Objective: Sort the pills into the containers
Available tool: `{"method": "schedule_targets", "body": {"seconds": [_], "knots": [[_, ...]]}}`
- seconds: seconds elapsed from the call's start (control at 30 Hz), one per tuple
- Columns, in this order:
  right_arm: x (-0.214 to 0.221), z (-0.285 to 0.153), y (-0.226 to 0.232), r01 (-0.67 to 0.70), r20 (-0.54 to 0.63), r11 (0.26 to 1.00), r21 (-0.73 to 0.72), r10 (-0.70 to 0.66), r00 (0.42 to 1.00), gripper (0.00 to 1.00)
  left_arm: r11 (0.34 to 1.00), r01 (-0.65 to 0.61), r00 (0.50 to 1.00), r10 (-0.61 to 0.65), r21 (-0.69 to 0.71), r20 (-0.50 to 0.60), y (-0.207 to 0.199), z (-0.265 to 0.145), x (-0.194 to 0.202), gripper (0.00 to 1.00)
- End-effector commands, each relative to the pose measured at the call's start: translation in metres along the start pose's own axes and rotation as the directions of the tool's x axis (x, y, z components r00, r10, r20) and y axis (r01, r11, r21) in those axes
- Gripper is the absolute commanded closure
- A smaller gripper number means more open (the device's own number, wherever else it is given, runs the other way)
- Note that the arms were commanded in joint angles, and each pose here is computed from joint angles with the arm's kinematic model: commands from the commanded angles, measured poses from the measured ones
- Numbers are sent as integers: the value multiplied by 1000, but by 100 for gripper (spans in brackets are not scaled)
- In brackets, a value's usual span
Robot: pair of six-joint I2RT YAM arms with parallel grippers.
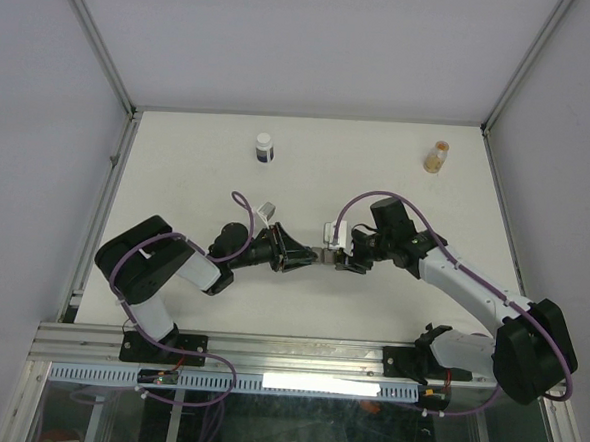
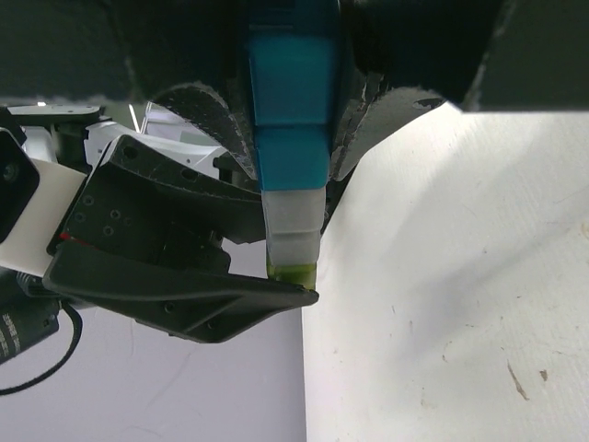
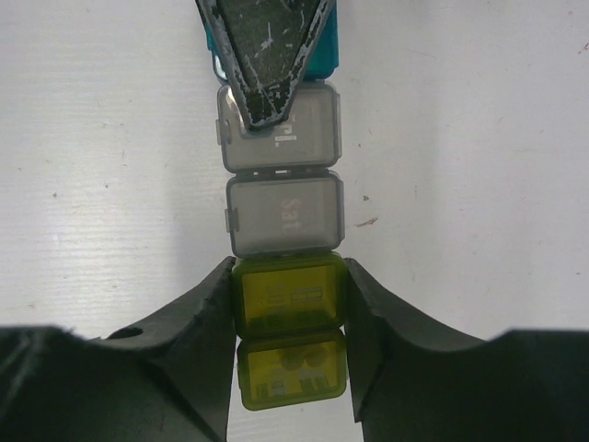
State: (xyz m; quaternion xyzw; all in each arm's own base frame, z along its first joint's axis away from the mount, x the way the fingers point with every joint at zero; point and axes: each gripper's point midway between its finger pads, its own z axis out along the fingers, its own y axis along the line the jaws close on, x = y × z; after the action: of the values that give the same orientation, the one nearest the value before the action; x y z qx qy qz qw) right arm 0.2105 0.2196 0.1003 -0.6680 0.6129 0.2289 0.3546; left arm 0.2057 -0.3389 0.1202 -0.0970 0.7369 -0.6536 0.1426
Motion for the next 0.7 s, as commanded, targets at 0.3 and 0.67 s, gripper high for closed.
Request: {"method": "schedule_targets", "body": {"seconds": [0.3,0.67], "knots": [[-34,-15,8,-115,140,978,-175,140,980,86,943,-327,945,324,-57,-56,-7,2,-4,100],[-31,-14,7,-168,124,964,-207,196,973,78,940,-335,942,332,-67,-44,-8,-3,-8,100]]}}
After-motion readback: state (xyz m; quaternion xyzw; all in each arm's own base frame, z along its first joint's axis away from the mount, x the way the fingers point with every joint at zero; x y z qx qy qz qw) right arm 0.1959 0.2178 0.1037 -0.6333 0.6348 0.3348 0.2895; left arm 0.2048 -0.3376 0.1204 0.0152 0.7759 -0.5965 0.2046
